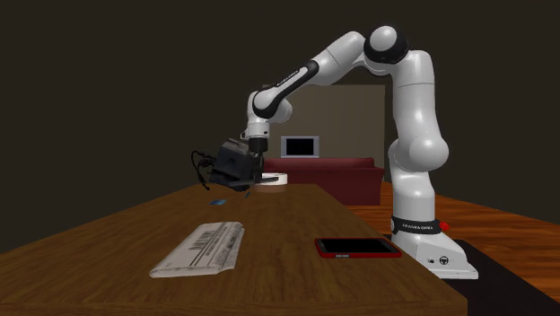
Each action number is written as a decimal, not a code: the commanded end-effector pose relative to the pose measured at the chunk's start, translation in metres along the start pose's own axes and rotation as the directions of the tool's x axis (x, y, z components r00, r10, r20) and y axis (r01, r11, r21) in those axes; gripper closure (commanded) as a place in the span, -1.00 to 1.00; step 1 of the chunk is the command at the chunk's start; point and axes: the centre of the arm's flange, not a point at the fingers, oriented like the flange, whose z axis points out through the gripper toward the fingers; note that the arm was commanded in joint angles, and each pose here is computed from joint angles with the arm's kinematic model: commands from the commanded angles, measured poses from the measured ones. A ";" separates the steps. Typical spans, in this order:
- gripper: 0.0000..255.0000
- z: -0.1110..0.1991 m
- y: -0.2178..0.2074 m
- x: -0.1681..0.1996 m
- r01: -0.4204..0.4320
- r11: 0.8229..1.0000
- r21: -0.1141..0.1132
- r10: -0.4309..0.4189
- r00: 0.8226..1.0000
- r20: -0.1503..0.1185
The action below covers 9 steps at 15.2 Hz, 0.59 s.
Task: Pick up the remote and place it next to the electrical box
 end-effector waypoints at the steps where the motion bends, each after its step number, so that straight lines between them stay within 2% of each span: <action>1: 1.00 0.011 0.003 0.001 0.000 1.000 0.000 0.000 1.000 -0.001; 9: 1.00 0.053 0.006 0.001 0.000 1.000 0.000 0.000 1.000 -0.001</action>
